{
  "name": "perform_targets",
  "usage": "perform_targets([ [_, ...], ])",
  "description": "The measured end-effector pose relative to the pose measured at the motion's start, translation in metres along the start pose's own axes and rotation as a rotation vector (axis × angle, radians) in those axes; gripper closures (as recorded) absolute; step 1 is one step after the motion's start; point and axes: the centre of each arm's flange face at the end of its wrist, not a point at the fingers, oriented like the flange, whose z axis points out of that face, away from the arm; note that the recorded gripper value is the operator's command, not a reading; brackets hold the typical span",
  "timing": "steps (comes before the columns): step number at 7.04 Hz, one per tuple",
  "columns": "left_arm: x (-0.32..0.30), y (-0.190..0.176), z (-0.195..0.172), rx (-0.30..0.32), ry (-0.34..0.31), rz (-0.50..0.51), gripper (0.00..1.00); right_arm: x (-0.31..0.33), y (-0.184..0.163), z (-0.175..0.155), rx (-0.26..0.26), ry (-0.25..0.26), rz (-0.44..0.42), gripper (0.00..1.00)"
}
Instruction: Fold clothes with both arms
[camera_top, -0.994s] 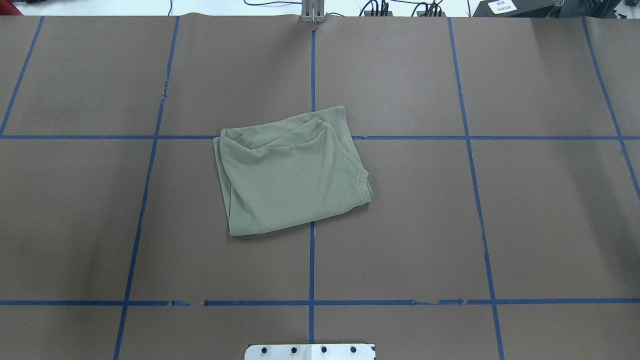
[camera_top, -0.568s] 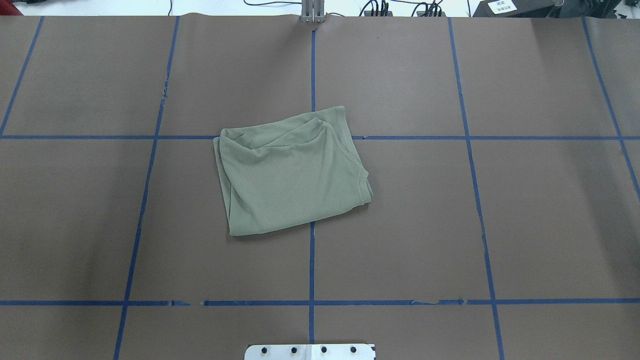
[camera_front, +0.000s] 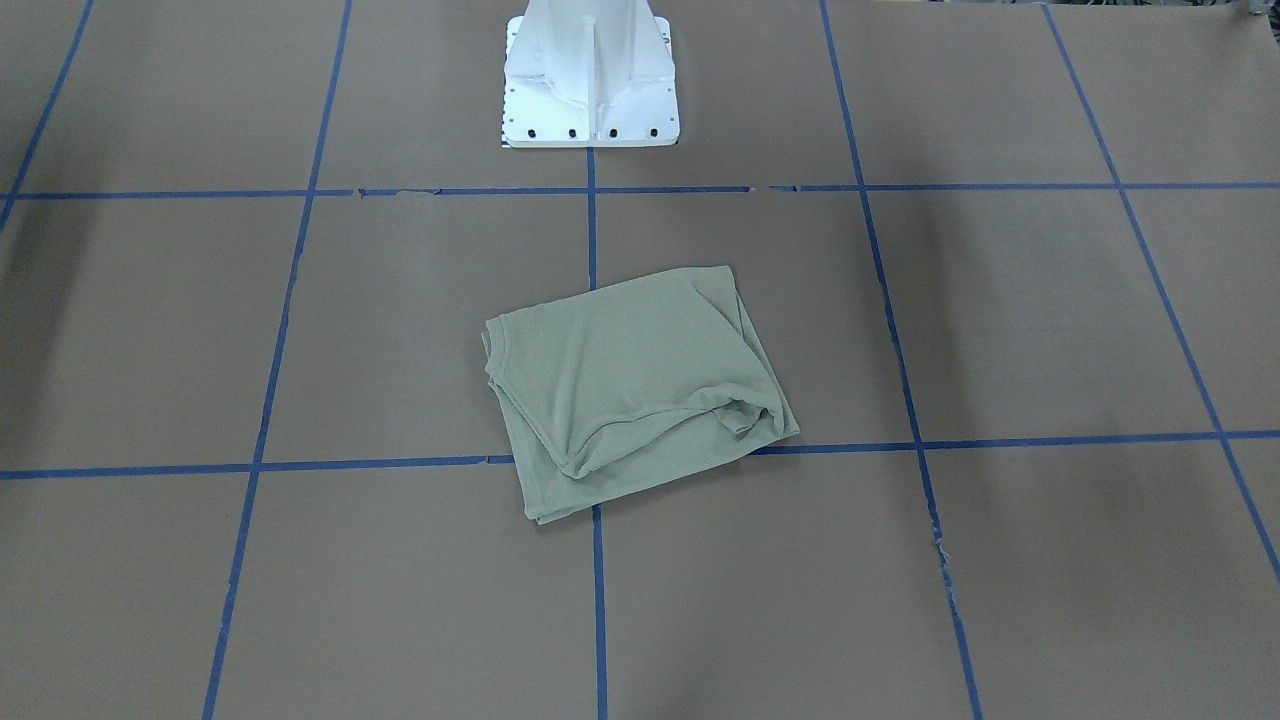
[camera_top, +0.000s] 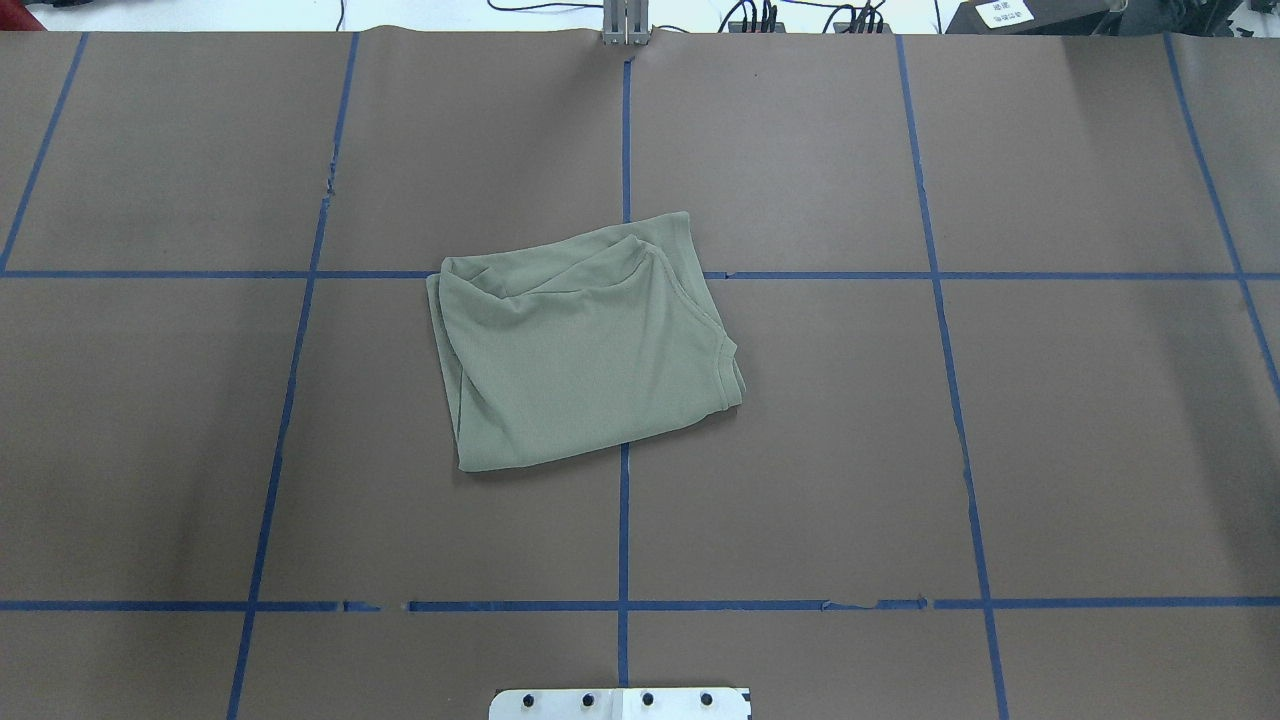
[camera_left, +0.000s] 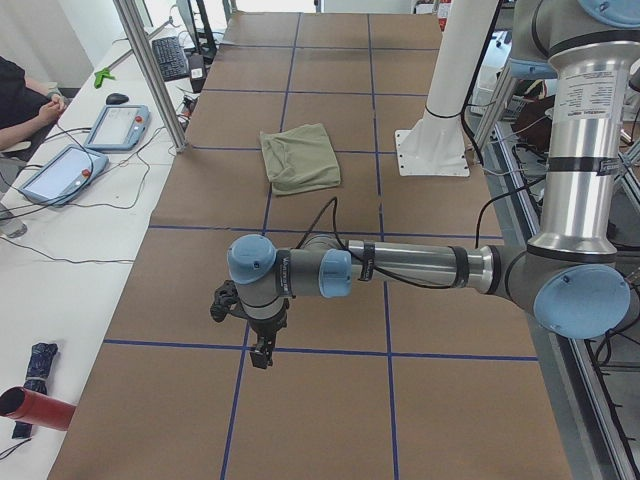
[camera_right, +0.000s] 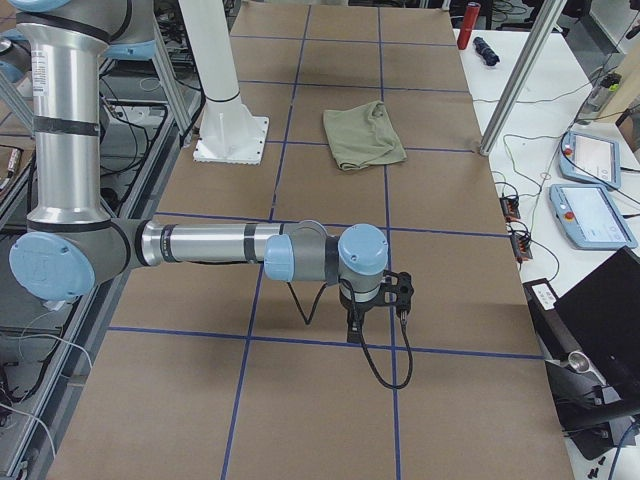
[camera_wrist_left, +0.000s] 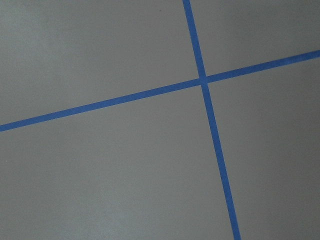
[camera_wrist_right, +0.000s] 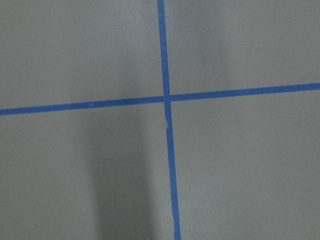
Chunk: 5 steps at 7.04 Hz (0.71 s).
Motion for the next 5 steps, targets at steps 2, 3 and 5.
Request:
perform_targets([
  [2, 0.000, 0.000, 0.000, 0.000, 0.000, -0.001, 0.00, -0.010, -0.004, 0.000, 0.037, -0.009, 0.015, 0.00],
  [3, 0.000, 0.000, 0.000, -0.001, 0.001, -0.003, 0.00, -0.014, -0.005, 0.003, 0.035, -0.010, 0.011, 0.00],
  [5, 0.002, 0.000, -0.001, 0.004, 0.016, -0.072, 0.00, -0.017, -0.005, 0.006, 0.029, -0.014, 0.008, 0.00],
])
